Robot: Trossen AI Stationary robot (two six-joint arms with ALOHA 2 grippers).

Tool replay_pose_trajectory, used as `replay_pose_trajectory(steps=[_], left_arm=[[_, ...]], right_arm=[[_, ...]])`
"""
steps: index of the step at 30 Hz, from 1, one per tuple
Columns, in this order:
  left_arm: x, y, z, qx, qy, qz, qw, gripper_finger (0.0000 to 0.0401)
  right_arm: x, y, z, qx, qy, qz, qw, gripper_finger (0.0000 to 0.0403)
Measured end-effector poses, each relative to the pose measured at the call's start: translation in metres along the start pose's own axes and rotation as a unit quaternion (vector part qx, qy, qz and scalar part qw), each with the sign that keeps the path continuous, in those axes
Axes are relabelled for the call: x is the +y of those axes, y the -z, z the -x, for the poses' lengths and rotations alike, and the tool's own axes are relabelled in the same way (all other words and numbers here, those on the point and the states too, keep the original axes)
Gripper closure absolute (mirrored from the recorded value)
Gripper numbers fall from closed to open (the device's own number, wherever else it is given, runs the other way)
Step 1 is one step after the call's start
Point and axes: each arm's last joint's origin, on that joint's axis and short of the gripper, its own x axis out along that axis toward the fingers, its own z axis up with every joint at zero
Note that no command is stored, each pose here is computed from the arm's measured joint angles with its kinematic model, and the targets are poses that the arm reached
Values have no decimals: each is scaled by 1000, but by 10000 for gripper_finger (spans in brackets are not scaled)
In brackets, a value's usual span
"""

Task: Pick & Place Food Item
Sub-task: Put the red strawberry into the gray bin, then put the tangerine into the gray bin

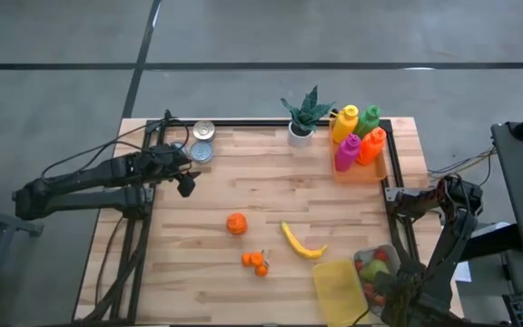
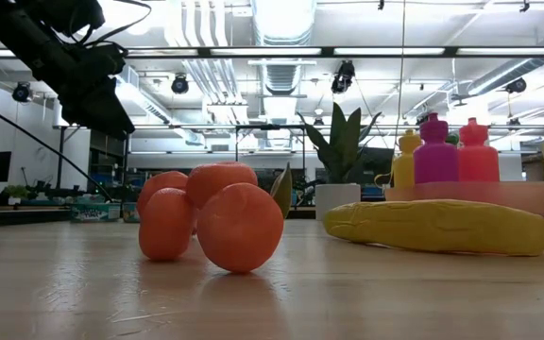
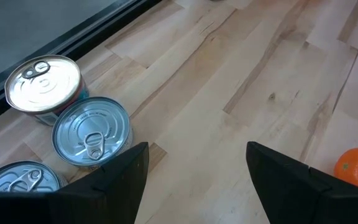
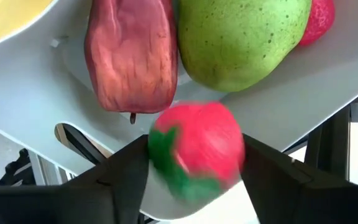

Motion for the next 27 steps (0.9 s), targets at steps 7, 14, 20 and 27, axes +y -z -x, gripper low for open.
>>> replay_pose_trajectory(steps=[7, 14, 20, 27], left_arm=[[0, 0, 0, 0, 0, 0, 1000, 126], [0, 0, 0, 0, 0, 0, 1000, 126], [0, 0, 0, 0, 0, 0, 1000, 126], [0, 0, 0, 0, 0, 0, 1000, 126]], right_arm=[[0, 0, 0, 0, 1, 3, 1000, 109], [-1, 0, 0, 0, 4, 14, 1000, 88], [-4, -3, 5, 1, -3, 24, 1000, 87], [-19, -14, 19, -57, 15, 99, 993, 88]])
